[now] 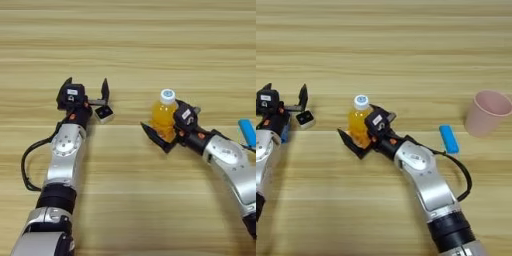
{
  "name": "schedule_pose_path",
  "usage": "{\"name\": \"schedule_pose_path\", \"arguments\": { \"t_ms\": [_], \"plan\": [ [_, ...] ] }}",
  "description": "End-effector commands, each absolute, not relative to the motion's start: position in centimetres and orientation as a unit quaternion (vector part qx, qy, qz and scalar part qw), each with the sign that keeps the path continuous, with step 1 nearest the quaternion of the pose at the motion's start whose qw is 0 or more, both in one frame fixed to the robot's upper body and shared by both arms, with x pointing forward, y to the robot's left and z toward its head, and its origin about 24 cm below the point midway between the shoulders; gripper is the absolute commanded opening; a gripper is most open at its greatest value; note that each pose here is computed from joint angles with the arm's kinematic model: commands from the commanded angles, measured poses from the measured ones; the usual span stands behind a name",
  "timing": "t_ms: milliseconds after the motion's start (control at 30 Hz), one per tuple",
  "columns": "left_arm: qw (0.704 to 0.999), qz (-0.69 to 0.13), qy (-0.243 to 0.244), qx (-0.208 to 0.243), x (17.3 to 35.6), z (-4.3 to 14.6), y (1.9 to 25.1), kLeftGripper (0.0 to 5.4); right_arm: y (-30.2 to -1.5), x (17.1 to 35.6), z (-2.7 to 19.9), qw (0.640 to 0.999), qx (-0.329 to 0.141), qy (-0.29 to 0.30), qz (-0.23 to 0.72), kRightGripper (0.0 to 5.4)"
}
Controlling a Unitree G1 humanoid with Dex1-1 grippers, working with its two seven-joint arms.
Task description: Move the objects on the table
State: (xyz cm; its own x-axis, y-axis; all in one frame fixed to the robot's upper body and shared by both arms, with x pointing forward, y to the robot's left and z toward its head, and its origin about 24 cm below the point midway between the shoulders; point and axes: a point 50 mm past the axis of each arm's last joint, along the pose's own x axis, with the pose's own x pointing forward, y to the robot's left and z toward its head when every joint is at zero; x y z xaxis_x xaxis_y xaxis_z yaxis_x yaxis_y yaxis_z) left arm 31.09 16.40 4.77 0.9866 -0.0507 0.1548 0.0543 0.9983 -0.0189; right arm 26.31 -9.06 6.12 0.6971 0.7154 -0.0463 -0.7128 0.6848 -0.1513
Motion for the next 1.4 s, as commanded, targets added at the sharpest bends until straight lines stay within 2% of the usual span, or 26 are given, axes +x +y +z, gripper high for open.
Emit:
{"name": "schedule_pose_path", "arguments": {
  "t_ms": [33, 567, 967, 1200, 1400],
  "plan": [
    [0.997, -0.025, -0.077, -0.006, 31.0, 4.9, 16.4, 5.37, -8.8, 26.7, 6.3, 0.916, -0.085, -0.015, 0.392, 5.40],
    [0.997, -0.023, -0.075, -0.005, 31.0, 4.8, 16.6, 5.40, -9.6, 27.2, 5.6, 0.934, -0.088, -0.014, 0.345, 3.47],
    [0.997, -0.022, -0.074, -0.006, 31.0, 4.7, 16.6, 5.40, -12.7, 29.7, 5.8, 0.960, -0.145, -0.048, 0.236, 3.43],
    [0.997, -0.022, -0.074, -0.006, 31.0, 4.7, 16.7, 5.40, -14.1, 30.9, 5.4, 0.969, -0.132, -0.040, 0.205, 3.43],
    [0.997, -0.023, -0.074, -0.007, 31.0, 4.8, 16.7, 5.40, -13.8, 30.9, 4.7, 0.971, -0.089, -0.020, 0.220, 3.43]
  ]
}}
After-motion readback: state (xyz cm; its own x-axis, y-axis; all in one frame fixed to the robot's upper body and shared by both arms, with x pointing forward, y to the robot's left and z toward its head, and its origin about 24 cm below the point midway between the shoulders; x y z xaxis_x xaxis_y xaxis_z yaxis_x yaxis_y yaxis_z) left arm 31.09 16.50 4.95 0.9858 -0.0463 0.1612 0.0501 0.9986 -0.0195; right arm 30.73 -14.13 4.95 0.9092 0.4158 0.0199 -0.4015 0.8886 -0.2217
